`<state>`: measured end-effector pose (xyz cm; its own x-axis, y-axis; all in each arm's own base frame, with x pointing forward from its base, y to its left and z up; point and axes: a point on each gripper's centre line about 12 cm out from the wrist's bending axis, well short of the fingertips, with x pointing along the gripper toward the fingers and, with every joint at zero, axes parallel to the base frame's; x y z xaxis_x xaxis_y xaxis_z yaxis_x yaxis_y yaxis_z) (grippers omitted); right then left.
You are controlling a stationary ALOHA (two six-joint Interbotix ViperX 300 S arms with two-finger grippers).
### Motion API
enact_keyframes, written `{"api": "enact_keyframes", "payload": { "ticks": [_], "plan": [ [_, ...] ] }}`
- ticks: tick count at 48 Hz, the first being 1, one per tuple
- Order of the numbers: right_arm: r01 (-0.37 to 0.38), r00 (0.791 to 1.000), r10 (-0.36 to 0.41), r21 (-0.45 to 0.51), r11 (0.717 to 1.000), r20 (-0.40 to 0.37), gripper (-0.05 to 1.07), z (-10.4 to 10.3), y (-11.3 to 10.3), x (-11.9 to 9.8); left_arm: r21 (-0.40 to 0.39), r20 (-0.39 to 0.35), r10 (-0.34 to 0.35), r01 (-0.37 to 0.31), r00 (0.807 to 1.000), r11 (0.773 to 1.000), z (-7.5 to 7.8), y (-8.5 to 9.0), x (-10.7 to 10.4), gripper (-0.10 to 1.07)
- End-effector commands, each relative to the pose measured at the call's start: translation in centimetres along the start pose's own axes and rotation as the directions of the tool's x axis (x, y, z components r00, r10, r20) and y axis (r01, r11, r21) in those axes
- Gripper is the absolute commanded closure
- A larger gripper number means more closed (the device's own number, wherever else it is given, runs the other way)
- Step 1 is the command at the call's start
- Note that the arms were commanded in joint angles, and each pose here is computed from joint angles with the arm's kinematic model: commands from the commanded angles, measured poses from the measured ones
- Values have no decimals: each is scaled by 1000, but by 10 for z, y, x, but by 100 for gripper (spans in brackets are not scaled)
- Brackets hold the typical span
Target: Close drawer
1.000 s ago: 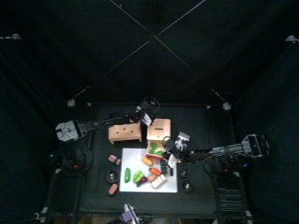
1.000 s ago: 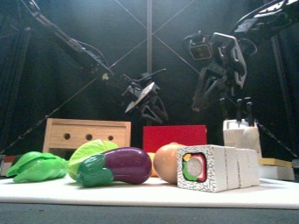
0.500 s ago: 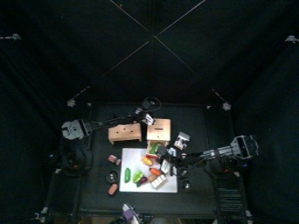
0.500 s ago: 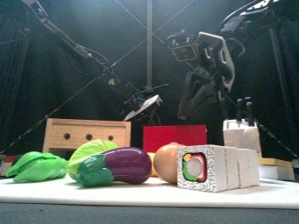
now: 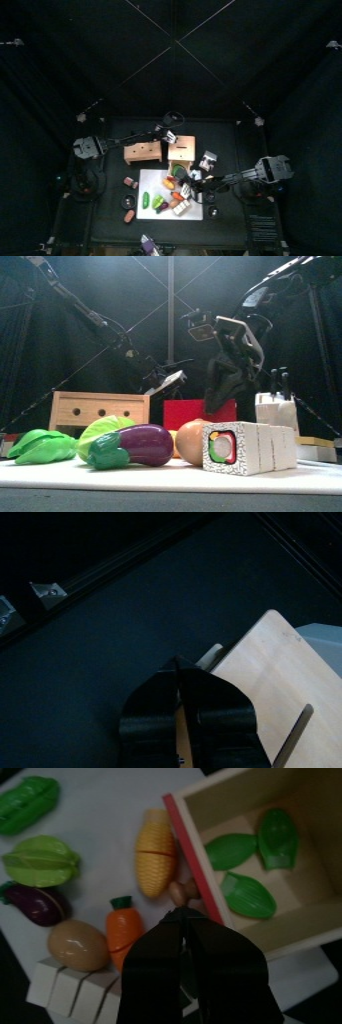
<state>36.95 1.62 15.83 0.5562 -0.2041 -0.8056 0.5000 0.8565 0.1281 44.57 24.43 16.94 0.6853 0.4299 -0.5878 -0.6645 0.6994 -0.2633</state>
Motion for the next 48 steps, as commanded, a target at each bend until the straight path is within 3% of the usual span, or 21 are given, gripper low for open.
{"api": "enact_keyframes", "payload": {
  "ticks": [1,20,32,48],
  "plan": [
    [25,1000,-25,17,1000,10,72,9,-1,-7,-1,28,-12,12,1000,1000,11,-5,-5,62],
    [55,998,-56,23,998,42,72,26,-5,-9,-2,28,-9,9,1000,1000,12,-4,-6,62],
    [154,988,-155,57,986,24,72,35,-22,-11,-1,25,-2,2,1000,1000,13,-4,-7,62],
    [173,983,-176,49,984,49,72,46,-25,-8,-2,23,1,-1,1000,1000,12,-3,-7,62]
  ]
}}
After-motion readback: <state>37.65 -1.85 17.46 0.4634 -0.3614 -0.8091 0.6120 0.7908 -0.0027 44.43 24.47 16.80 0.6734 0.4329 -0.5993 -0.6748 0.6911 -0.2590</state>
